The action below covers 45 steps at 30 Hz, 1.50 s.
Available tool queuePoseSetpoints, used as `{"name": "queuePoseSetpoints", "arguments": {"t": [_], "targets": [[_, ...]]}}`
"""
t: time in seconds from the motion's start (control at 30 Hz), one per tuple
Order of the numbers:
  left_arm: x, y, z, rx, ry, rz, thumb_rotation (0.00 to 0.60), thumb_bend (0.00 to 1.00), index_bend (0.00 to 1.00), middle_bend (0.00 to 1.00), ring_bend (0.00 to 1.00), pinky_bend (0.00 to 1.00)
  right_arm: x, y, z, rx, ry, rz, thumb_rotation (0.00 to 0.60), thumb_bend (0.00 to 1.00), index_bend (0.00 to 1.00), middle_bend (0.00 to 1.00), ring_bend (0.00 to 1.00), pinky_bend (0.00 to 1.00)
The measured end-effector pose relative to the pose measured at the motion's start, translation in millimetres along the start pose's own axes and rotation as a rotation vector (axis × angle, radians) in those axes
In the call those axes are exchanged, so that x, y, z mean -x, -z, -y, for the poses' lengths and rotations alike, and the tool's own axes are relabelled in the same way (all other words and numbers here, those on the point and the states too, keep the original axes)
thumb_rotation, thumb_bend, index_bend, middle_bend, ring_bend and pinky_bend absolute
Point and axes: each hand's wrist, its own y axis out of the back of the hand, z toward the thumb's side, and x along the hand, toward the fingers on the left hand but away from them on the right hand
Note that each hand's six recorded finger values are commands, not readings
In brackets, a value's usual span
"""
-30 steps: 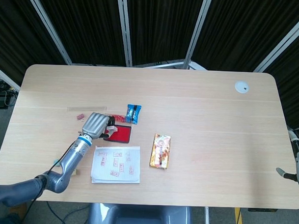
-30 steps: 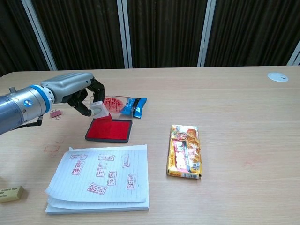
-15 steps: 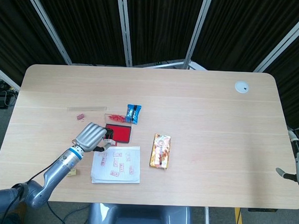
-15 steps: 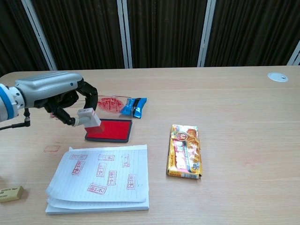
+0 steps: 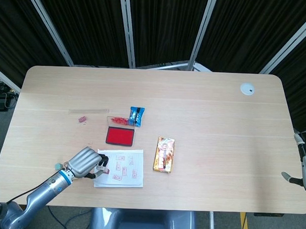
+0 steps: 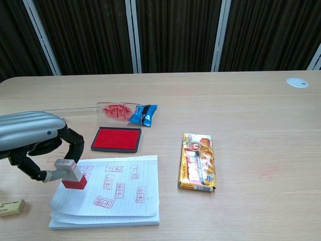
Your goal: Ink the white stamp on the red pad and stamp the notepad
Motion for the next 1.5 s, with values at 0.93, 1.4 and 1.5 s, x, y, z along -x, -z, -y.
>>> {"name": "queuePoseSetpoints", "arguments": {"t": [0.93,1.4,1.5], "targets": [[-6.5,0.3,30.2,-0.091,0.01,0.002,0.6,0.42,0.62,0.57,0.82,0.88,1.1,5.4,-1.2,0.004,0.0,0.012,0.6,0.0,0.0,0.0,0.0,0.0],[-10.3,2.2,50.4,-0.113,0.047,0.002,0.6,0.42,0.62,0.57,0.82,0.88,1.7,6.3,-0.2,0.003,-0.003,0.015,0.6,0.0,0.0,0.0,0.0,0.0],[-10.9,4.0,56.4,-0.117,0.064,-0.002,0.6,0.42,0.62,0.57,0.82,0.88,2.0,6.8,-0.9,0.005,-0.001,0.017,0.6,0.0,0.0,0.0,0.0,0.0]]}}
